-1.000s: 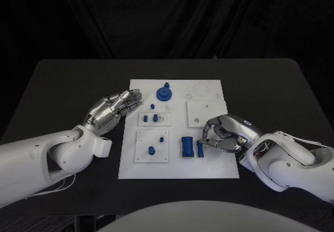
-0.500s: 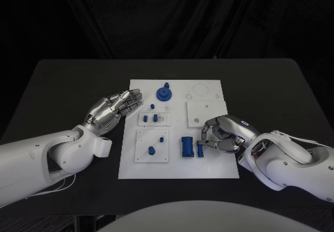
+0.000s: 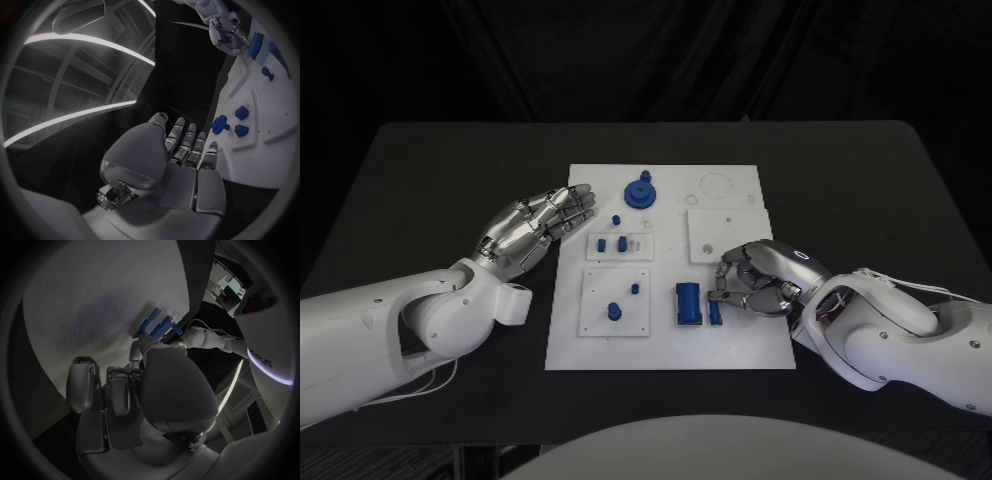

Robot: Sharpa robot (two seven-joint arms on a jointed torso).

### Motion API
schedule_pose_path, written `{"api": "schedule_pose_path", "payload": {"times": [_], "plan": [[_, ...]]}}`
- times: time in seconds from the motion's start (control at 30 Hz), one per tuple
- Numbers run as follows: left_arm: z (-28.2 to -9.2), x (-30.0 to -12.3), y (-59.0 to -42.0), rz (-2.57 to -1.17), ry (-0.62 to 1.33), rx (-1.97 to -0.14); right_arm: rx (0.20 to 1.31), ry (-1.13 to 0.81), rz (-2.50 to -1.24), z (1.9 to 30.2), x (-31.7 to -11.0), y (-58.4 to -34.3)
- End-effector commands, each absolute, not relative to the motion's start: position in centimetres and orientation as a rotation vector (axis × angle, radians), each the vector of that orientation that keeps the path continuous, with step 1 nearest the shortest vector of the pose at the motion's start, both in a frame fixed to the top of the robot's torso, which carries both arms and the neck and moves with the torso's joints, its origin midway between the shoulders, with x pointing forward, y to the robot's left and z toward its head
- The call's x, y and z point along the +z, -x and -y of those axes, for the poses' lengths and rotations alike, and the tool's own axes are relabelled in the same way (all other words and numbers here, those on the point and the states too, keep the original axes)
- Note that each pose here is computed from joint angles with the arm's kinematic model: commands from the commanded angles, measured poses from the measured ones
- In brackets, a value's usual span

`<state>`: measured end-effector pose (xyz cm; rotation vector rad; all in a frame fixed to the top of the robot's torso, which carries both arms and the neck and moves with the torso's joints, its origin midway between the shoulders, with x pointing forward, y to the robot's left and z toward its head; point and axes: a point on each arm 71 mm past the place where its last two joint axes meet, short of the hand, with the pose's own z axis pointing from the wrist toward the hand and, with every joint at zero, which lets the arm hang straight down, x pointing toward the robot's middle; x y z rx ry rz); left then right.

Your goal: Assemble the parts on the task board

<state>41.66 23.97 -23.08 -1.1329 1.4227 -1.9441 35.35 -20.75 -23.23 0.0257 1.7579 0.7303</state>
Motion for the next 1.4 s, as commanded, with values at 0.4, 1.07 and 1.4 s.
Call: {"api": "schedule_pose_path", "payload": {"times": [0.4,1.07,1.4], "plan": [[-24.2,-22.3,-41.6,-1.301,1.083,-2.018,0.726,-0.014,-1.726,21.2,-23.2,-35.5],[-23.9,-20.3,-41.8,-1.218,1.022,-1.971,0.996,-0.326,-1.316,24.6,-17.4,-41.0],[-22.9,-19.5,-44.0,-1.162,0.952,-1.922,1.223,-0.580,-1.311,25.6,-17.8,-44.5]]}}
